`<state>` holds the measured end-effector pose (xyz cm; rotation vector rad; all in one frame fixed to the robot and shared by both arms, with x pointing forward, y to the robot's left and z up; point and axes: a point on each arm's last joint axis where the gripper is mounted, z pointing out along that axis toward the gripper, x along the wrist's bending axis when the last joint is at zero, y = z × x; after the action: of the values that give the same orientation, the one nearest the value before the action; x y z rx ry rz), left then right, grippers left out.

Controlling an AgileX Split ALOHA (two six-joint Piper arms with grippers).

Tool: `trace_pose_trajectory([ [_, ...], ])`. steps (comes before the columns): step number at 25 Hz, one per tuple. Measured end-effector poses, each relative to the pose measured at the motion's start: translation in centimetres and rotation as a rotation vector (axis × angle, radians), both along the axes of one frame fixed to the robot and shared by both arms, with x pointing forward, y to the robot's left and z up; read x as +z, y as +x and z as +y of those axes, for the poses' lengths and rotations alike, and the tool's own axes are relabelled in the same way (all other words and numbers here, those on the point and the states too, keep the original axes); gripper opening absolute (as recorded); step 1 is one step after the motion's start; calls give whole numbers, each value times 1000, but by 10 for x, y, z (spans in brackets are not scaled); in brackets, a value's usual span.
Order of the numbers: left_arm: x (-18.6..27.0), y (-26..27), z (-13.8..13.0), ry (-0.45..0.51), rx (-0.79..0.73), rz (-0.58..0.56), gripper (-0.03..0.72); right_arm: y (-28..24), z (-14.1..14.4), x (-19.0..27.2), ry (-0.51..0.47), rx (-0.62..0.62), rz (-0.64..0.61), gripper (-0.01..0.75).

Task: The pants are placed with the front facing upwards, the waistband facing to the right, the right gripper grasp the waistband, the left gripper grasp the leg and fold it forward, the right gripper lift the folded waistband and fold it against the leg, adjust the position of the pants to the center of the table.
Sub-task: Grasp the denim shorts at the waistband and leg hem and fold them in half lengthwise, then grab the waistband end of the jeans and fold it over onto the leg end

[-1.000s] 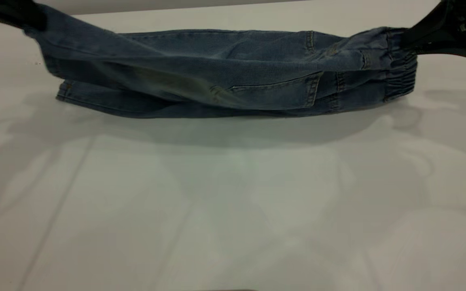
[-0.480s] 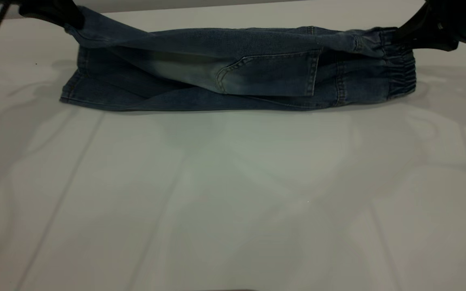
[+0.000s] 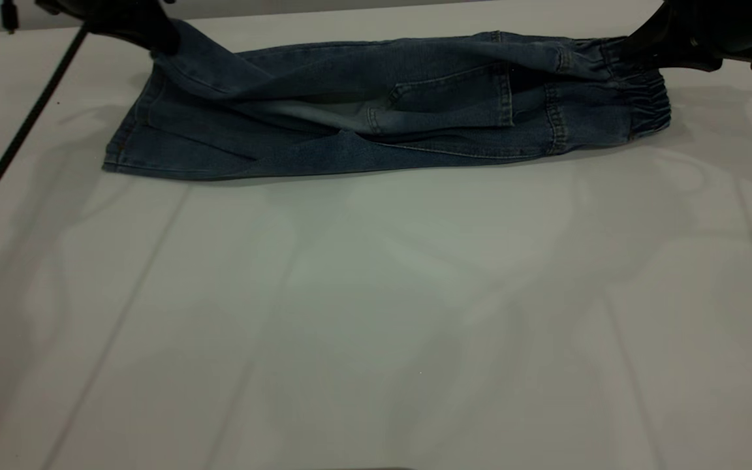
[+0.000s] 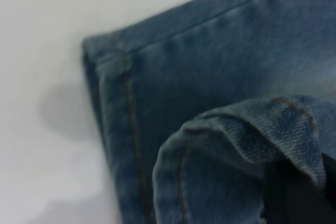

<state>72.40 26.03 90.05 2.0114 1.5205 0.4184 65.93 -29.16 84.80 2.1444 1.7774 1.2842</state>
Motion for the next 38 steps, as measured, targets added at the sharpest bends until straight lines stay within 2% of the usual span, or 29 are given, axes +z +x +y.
trace_pose_trajectory([
  [3, 0, 1, -5, 28, -27, -30, 116, 0, 0, 0, 3, -1, -1, 255],
  [8, 2, 4, -4, 71, -54, -76, 328, 0, -2, 0, 19, -17, 8, 596],
  [9, 2, 5, -3, 78, -54, -86, 375, 0, -5, 0, 28, -30, 18, 639],
  [11, 5, 7, -3, 83, -53, -102, 452, -1, -9, 0, 52, -44, 41, 674],
  [13, 12, 10, -4, 82, -61, -120, 520, -3, -16, 2, 74, -53, 63, 676],
  [16, 32, 12, -8, 57, -105, -110, 572, -8, -28, 15, 134, -41, 80, 676],
  [20, 49, 2, -16, -8, -193, 0, 583, -19, -32, 30, 292, 25, 155, 657],
  [24, 46, -9, -22, -36, -258, 108, 586, -27, -23, 18, 343, 77, 275, 614],
  [27, 46, -10, -24, -40, -266, 119, 586, -28, -20, -4, 377, 52, 326, 604],
  [32, 45, -11, -24, -44, -272, 132, 586, -23, -21, -33, 439, -28, 308, 603],
  [38, 45, -12, -24, -55, -261, 145, 586, -16, -23, -51, 469, -88, 241, 599],
])
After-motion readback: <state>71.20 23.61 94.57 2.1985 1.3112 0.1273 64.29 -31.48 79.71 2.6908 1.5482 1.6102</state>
